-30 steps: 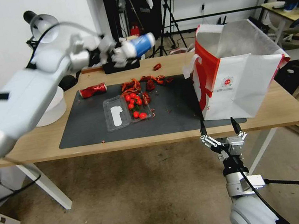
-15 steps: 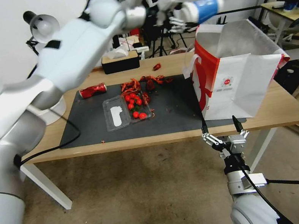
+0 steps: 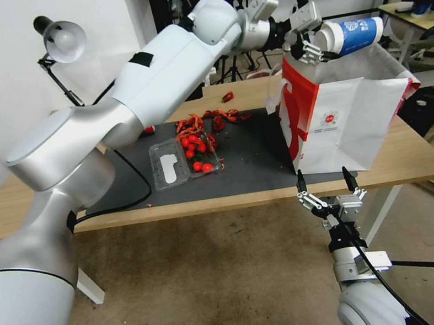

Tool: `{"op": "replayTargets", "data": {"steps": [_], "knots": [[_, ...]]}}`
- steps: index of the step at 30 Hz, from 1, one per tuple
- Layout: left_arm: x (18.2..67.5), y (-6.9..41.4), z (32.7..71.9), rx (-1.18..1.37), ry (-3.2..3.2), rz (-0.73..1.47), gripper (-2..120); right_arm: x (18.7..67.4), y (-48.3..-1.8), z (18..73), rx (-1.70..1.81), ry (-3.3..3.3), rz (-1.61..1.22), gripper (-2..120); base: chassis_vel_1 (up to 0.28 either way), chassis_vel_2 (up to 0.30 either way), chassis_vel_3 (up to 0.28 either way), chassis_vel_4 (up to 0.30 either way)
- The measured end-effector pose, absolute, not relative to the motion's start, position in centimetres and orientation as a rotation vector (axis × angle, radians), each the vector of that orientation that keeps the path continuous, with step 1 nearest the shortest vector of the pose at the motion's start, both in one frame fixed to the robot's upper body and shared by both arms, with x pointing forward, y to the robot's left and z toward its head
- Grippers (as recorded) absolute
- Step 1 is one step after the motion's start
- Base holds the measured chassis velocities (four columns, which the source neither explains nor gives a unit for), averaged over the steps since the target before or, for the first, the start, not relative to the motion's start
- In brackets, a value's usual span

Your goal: Pick up the trash from the table and place it into the takeout bag.

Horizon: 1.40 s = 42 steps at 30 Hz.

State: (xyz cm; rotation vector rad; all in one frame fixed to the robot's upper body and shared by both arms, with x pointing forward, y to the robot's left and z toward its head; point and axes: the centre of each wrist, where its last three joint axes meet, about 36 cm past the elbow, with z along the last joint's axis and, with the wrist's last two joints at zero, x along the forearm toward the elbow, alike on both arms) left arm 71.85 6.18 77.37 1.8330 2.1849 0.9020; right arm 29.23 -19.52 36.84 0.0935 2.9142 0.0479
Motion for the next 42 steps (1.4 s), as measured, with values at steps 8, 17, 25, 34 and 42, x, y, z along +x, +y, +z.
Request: {"op": "replayTargets", "data": {"steps": [8,17,25,34,42], "knots": [[71.0,-1.7,74.7,1.952,2.081,0.954,100,29.1,-19.9,37.1,0.119,2.907,0.054,100,0.000,0.000,0.000,0.000],[71.7,-1.2,74.1,1.933,2.109,0.928,100,29.1,-19.8,37.1,0.120,2.910,0.060,100,0.000,0.000,0.000,0.000],[72.8,5.6,72.5,1.728,2.322,0.663,100,29.0,-19.8,37.0,0.124,2.912,0.061,100,0.000,0.000,0.000,0.000],[70.4,15.0,64.7,1.121,2.679,0.253,100,29.1,-19.5,37.3,0.110,2.912,0.057,100,0.000,0.000,0.000,0.000],[65.7,21.1,61.2,0.808,2.845,0.129,100,29.0,-19.4,37.4,0.103,2.913,0.051,100,0.000,0.000,0.000,0.000]]}}
